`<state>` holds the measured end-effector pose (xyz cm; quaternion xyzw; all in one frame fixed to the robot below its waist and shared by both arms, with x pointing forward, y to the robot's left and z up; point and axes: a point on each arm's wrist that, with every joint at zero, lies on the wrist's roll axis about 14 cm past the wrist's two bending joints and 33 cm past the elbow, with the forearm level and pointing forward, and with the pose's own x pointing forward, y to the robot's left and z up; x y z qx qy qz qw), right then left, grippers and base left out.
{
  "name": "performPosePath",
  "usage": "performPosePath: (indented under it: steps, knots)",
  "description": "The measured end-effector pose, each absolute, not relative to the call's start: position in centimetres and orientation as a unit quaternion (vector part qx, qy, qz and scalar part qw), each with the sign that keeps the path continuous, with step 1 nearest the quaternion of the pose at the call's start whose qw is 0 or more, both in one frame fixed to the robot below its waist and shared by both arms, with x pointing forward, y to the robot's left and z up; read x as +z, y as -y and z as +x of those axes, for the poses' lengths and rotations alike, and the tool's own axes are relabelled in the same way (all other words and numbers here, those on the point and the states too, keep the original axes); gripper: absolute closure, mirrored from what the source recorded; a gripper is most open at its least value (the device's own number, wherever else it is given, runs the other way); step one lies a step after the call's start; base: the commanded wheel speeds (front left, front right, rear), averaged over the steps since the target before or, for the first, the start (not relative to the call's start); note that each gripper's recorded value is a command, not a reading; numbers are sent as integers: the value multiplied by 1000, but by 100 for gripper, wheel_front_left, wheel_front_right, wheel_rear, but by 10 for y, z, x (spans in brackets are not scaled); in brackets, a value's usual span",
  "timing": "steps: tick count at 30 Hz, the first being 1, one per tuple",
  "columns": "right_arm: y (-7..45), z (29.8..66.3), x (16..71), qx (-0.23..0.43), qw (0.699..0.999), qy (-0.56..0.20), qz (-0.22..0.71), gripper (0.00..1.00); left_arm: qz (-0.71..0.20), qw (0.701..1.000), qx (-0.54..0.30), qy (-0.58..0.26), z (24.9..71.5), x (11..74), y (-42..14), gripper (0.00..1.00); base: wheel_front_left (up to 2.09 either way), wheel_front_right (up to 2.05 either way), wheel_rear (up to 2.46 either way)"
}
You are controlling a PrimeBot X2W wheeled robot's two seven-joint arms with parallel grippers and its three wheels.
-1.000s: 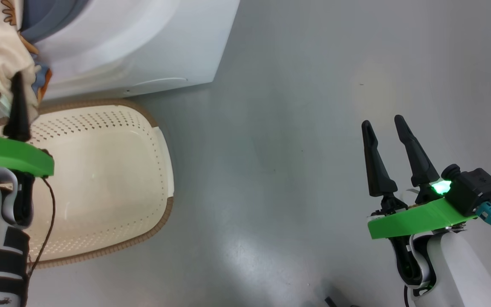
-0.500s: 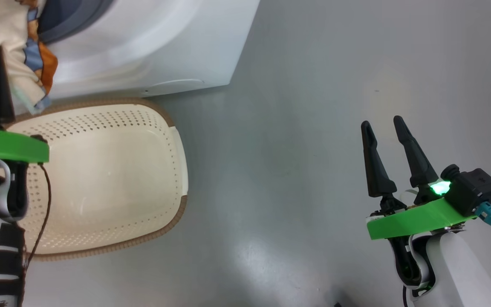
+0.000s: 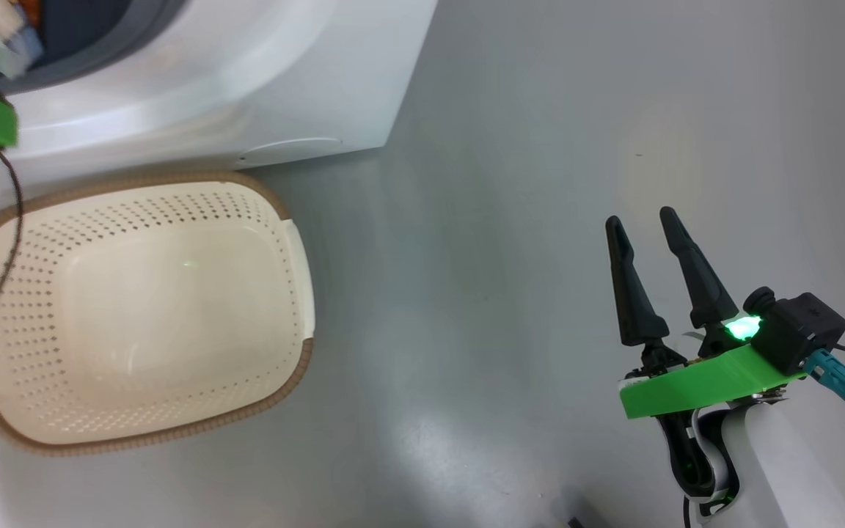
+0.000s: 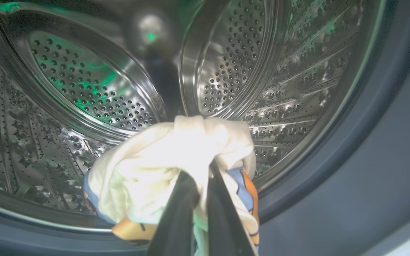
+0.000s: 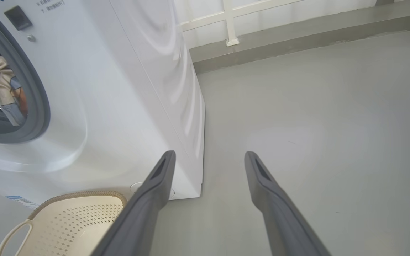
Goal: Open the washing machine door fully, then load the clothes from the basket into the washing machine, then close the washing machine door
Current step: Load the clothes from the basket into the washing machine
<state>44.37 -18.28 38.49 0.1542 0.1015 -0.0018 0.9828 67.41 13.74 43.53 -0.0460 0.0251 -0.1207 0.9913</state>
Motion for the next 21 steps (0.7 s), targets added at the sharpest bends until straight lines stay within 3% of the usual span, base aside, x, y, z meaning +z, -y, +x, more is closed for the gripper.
performPosePath:
  steps: [7,16,21]
  knots:
    - [190,438,382,-14,981,-108,158,0,-32,993,-106,-46,707,439,-139,100,0,0,0]
    - [203,429,375,-36,980,-121,155,0,1,996,-79,27,743,472,-142,100,0,0,0]
    - [208,425,375,-44,979,-123,155,0,4,996,-80,-27,736,426,-139,100,0,0,0]
